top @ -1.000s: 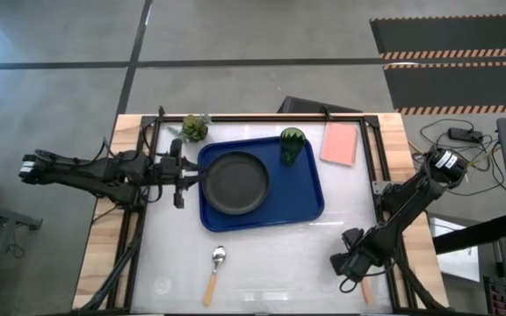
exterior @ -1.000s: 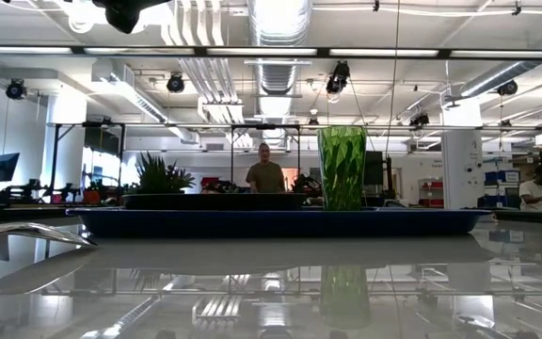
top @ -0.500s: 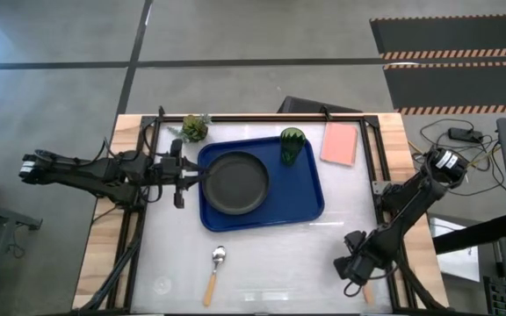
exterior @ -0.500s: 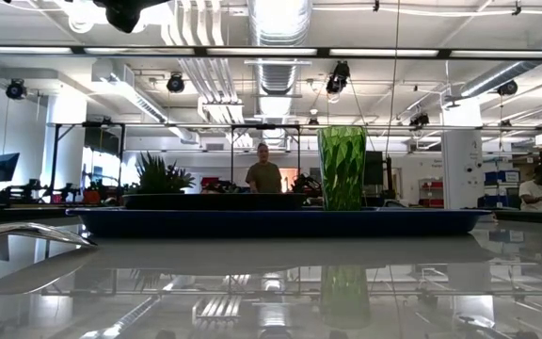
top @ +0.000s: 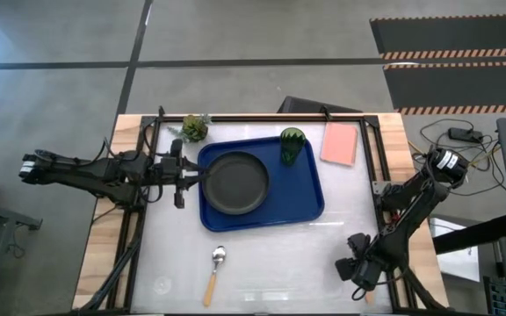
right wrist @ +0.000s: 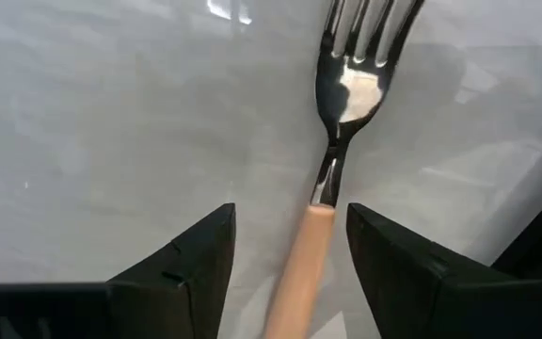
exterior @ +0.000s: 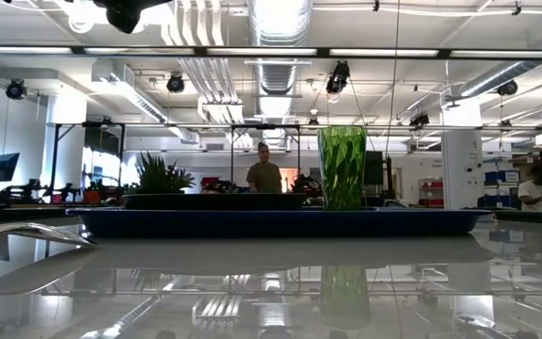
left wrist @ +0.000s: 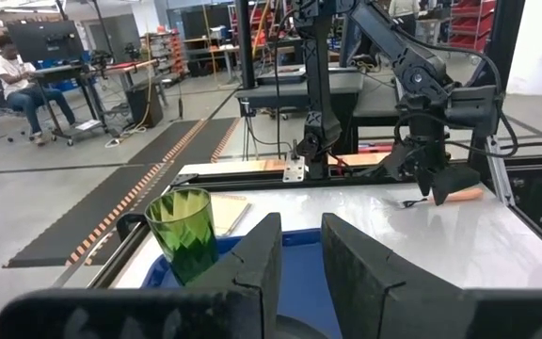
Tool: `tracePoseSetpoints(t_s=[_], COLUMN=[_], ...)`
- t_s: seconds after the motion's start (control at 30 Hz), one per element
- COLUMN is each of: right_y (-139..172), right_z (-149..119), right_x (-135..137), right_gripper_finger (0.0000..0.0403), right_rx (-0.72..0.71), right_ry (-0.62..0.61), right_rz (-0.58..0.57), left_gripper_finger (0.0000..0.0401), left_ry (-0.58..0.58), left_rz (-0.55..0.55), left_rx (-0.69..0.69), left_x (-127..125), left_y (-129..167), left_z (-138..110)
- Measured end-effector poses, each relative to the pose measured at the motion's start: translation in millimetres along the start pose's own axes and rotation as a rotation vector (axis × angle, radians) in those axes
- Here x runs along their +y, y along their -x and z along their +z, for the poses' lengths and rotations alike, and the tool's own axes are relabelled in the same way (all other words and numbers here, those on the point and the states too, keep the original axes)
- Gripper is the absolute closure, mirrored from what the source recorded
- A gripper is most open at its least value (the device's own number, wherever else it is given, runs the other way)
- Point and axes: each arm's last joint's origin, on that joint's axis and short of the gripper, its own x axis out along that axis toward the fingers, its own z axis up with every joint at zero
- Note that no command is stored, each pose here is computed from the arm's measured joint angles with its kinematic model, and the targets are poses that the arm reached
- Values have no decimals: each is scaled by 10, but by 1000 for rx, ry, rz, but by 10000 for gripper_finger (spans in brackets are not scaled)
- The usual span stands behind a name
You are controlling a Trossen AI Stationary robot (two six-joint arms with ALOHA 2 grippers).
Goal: Pick and place plate/cup/fork/spoon on tray
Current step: Put the orange fork on the blue tray to the bottom of the green cup
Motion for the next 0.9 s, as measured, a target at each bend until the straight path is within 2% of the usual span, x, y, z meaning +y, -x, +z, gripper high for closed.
tracePoseSetpoints(t_s=[0.3, 0.57, 0.9], right_y=[-165, -166, 109], right_z=[53, 41, -24], right_x=[-19, -5, 137], right_gripper_finger=[285, 381, 387], right_rx=[-44, -39, -83], right_ry=[14, 35, 34], right_rz=[-51, -42, 50], left_gripper_finger=[340, 340, 340], left_ry=[0, -2, -6], left_rz=[0, -1, 0], left_rx=[-1, -1, 1], left_x=[1, 0, 0], left_y=[3, 3, 0], left_z=[1, 1, -1])
